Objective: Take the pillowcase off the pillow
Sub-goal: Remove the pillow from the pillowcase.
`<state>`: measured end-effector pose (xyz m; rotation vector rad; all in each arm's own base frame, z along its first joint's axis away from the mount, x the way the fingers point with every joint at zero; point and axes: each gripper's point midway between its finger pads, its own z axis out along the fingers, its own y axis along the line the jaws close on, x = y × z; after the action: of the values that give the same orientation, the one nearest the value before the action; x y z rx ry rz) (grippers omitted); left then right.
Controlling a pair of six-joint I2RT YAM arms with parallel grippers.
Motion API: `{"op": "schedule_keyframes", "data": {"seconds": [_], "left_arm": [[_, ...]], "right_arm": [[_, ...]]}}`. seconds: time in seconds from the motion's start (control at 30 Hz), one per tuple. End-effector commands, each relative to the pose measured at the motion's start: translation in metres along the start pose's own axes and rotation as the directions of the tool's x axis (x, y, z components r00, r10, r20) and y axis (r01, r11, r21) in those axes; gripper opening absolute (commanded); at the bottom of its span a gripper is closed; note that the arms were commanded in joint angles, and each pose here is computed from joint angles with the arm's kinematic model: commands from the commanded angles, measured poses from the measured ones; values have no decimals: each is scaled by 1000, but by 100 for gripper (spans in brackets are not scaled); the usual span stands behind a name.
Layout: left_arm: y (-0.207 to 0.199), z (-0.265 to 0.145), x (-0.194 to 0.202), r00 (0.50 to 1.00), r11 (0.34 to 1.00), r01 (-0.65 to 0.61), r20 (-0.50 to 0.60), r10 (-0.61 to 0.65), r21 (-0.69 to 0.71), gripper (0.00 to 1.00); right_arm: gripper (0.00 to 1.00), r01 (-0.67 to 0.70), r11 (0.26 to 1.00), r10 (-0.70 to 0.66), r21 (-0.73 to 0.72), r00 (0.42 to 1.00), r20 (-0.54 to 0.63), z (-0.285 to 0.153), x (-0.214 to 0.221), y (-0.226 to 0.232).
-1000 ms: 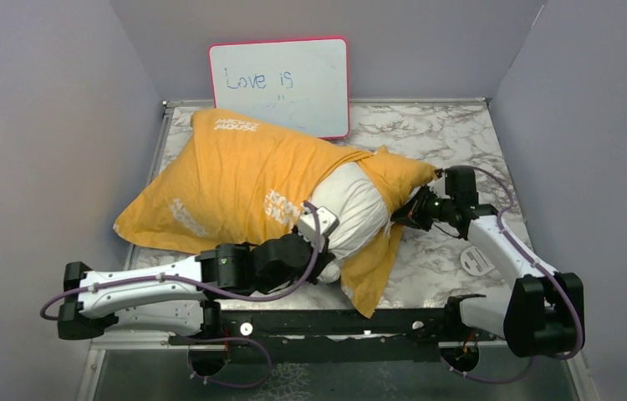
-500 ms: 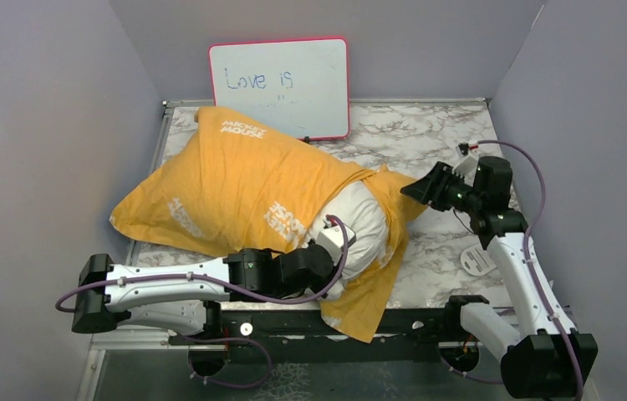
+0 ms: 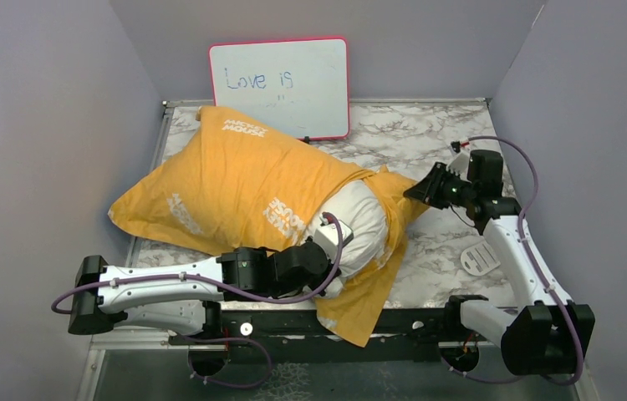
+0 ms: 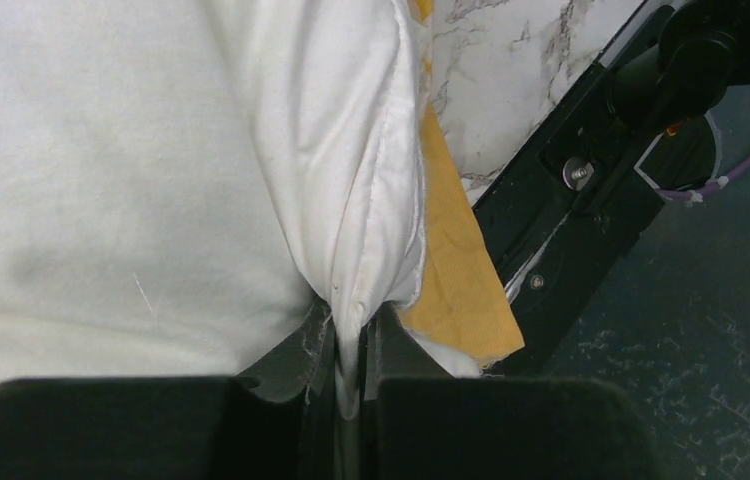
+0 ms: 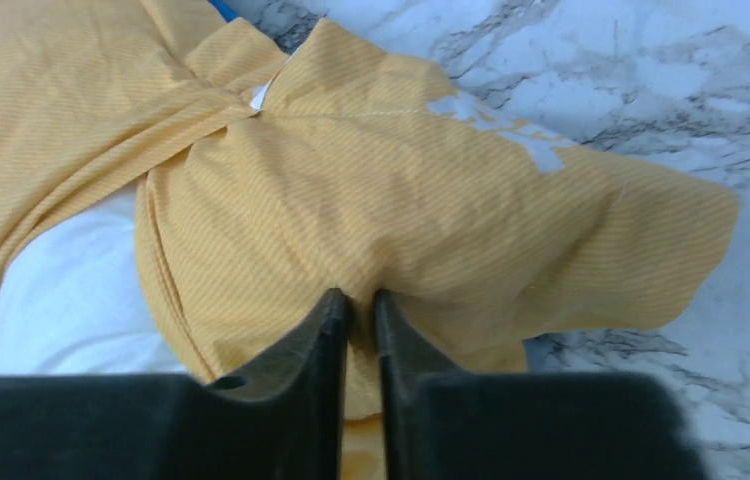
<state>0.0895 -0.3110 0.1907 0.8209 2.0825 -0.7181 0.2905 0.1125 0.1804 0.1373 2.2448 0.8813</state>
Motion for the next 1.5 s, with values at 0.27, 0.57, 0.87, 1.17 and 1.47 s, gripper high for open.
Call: {"op": "schedule_keyframes", "data": {"seconds": [0.27,0.57,0.87,1.17,1.47], "left_arm": [[7,-36,-1,993,993,115,25,-116,34,0],[14,-74,1,971,969,216,82,-226,117,0],[9,-45,-12,986,989,142,86,-145,43,0],[-11,-23,-30,982,989,111,143,-124,97,0],[-18,-21,-37,984,989,89,143,-105,115,0]], "right_arm": [[1,-152,884,4,441,948,319,4,-94,-76],[1,-173,935,165,309,985,53,74,-46,-86],[54,-117,985,120,129,993,-13,37,-26,-32],[61,-97,995,96,-4,992,-85,-8,46,14],[55,9,1000,-12,-18,987,-158,6,63,22]]}}
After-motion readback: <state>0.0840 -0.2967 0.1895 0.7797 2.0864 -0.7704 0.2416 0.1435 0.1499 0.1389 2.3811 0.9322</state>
